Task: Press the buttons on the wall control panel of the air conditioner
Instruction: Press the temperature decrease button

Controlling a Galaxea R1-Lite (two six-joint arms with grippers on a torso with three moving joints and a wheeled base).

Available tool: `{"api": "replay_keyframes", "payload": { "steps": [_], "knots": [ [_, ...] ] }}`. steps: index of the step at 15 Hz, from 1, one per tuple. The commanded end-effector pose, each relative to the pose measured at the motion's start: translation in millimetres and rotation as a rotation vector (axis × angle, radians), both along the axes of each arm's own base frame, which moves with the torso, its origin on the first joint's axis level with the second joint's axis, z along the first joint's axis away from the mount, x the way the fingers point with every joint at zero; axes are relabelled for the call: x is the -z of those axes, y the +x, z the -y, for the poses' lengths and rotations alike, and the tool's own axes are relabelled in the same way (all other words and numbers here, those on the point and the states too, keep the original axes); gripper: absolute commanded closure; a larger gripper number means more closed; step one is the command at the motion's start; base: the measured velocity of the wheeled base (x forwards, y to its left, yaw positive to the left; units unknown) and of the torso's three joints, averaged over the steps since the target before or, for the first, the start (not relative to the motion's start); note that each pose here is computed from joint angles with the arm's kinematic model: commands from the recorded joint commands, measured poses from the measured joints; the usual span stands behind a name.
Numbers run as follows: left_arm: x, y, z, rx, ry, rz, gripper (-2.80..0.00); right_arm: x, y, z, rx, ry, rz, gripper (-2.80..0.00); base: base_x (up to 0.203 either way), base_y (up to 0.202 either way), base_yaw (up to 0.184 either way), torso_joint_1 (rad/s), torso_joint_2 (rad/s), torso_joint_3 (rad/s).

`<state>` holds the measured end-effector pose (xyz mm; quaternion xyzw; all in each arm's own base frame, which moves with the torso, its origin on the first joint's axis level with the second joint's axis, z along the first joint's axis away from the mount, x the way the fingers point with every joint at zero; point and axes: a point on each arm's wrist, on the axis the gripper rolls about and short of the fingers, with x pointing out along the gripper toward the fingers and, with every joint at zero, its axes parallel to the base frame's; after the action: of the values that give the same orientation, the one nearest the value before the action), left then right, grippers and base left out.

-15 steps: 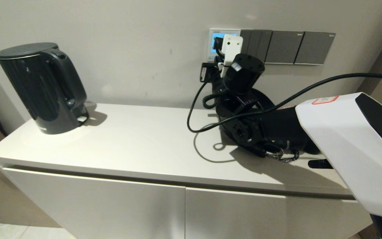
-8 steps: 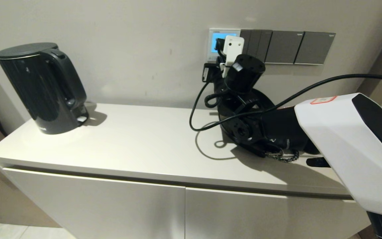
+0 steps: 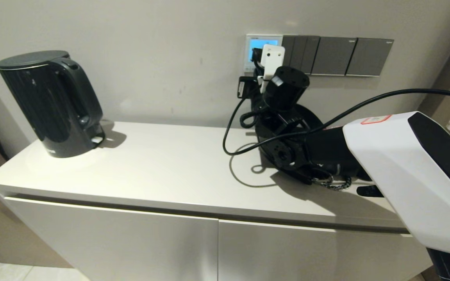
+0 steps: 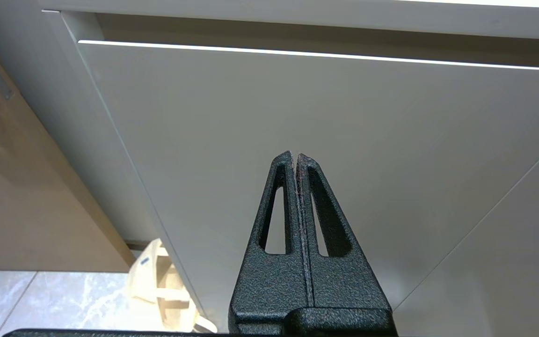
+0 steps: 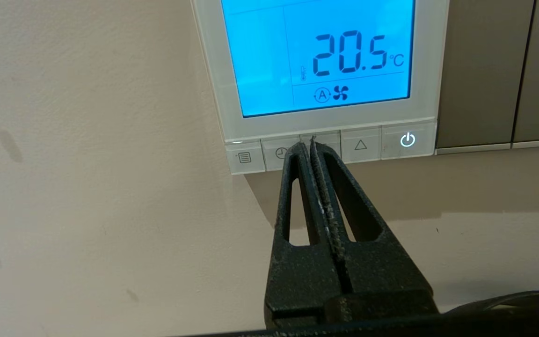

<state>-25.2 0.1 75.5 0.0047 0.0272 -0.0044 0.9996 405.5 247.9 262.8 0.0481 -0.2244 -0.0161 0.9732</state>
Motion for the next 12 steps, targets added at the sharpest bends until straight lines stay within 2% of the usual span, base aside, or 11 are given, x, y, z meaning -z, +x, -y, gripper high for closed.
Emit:
{"api": "replay_keyframes", "payload": {
  "steps": [1,12],
  "knots": [
    [0,0,0,-0.001,0.0,-0.001,0.0,2,0,-1,0.002,0.0,-0.002,0.0,0.0,0.0,0.0,0.0,0.0,0.0],
    [0,0,0,-0.001,0.0,0.0,0.0,-8,-15,-1,-0.004,0.002,0.029,0.0,0.0,0.0,0.0,0.0,0.0,0.0]
  ]
}}
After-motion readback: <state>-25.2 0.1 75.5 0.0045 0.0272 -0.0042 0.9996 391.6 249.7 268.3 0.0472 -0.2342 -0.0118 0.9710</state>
